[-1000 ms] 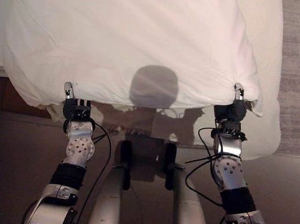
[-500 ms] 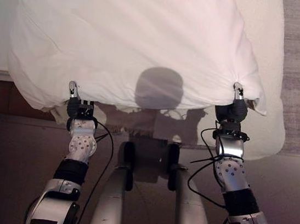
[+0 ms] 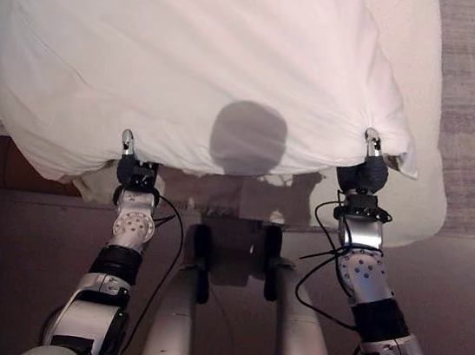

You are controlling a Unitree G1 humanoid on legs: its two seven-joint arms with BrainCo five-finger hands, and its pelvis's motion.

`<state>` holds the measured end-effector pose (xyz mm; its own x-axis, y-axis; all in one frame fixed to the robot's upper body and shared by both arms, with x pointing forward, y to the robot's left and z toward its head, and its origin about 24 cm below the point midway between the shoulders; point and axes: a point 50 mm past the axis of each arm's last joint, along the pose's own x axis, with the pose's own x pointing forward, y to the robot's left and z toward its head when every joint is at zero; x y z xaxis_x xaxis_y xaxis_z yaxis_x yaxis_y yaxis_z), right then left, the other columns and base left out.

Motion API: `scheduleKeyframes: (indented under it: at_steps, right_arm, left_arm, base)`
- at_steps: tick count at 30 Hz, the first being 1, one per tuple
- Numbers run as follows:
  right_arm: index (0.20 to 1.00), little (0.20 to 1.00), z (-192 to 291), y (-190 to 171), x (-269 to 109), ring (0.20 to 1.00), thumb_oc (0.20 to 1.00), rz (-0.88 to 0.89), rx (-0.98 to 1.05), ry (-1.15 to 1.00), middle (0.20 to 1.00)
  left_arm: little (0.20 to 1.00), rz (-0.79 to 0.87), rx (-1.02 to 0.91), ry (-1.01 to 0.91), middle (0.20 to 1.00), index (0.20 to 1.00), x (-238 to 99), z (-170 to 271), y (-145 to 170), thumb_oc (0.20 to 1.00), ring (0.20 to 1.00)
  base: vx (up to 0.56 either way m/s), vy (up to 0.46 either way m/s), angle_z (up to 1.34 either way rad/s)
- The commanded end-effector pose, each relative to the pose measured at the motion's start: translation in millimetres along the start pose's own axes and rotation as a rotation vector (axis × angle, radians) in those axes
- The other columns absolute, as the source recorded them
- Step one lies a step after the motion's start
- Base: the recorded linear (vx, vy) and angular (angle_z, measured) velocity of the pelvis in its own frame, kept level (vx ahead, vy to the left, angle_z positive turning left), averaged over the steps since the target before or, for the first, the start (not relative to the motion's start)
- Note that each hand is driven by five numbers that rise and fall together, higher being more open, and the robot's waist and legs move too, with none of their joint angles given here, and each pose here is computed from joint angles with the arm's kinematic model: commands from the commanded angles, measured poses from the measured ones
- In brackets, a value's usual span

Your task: Make the bed

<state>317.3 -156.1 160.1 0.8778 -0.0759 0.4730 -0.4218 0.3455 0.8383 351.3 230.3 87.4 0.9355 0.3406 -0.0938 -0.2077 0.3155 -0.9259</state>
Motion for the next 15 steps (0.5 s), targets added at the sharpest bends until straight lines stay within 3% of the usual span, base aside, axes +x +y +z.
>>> scheduleKeyframes:
  at_steps: [1, 15]
  right_arm:
    - [0.200, 0.200, 29, 10, -18, 0.200, 0.200, 0.126, -0.003, -0.113, 0.200]
    - [0.200, 0.200, 34, 5, -22, 0.200, 0.200, 0.105, 0.001, -0.143, 0.200]
  left_arm:
    - [0.200, -0.019, 0.051, -0.031, 0.200, 0.200, 4, 11, 7, 0.200, 0.200]
    - [0.200, -0.015, -0.052, -0.155, 0.200, 0.200, -9, 19, 22, 0.200, 0.200]
  base:
    - [0.00, 0.000, 0.00]
    - [0.01, -0.047, -0.04]
